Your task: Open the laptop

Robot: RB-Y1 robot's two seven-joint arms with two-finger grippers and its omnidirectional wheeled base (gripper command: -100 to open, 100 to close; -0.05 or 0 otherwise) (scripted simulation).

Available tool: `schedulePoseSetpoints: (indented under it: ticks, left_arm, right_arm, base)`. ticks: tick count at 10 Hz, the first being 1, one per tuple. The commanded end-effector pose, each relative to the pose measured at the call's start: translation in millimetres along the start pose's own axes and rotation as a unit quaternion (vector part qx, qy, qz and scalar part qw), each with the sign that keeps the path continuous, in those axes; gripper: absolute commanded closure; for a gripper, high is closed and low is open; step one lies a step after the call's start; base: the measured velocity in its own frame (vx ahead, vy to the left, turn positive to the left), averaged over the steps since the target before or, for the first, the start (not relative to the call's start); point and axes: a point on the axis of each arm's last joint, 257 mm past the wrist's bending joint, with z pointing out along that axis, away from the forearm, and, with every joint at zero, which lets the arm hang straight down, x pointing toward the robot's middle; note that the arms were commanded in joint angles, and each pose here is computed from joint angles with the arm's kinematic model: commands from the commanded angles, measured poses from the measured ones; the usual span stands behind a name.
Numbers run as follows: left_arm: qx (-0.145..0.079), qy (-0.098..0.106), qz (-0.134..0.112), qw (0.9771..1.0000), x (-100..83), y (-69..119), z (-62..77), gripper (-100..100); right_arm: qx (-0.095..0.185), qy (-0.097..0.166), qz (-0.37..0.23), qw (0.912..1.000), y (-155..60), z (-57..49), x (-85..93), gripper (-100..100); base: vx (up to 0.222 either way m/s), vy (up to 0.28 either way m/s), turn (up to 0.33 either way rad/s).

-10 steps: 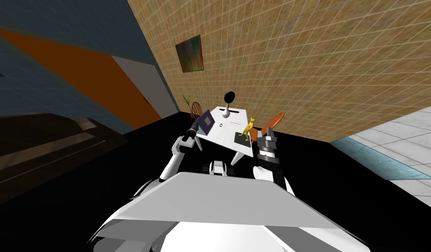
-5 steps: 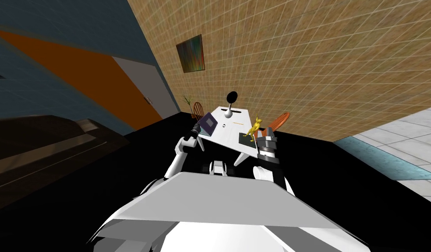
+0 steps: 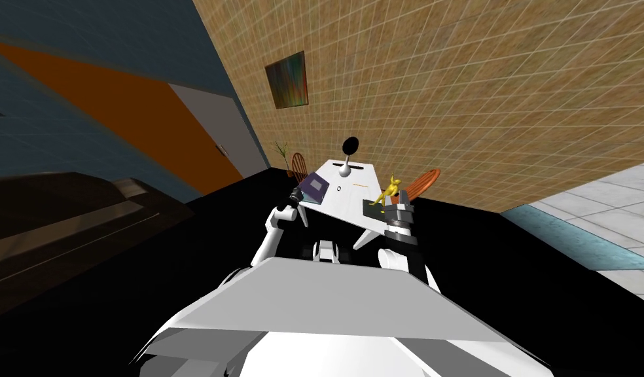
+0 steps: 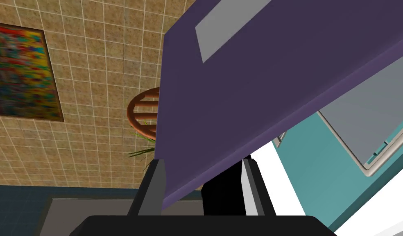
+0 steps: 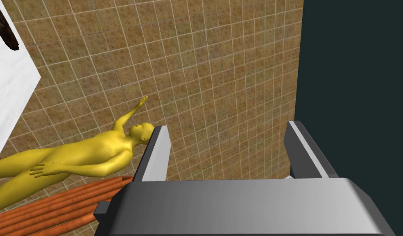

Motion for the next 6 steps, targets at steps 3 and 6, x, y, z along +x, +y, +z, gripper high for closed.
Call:
schedulePoseSetpoints:
  ticks: [3,6]
  left_arm:
    - [-0.022,0.012,-0.084,0.9962,16.1,19.1,-3.1,-100]
    - [-0.022,0.014,-0.083,0.9962,18.3,3.2,-8.6,-100]
  right_arm:
    - [0.0,0.0,0.0,1.0,0.0,0.0,0.0,0]
    - [0.0,0.0,0.0,1.0,0.0,0.0,0.1,0]
  base:
    - [0.027,0.11,-0.01]
    - [0.012,-0.032,0.019]
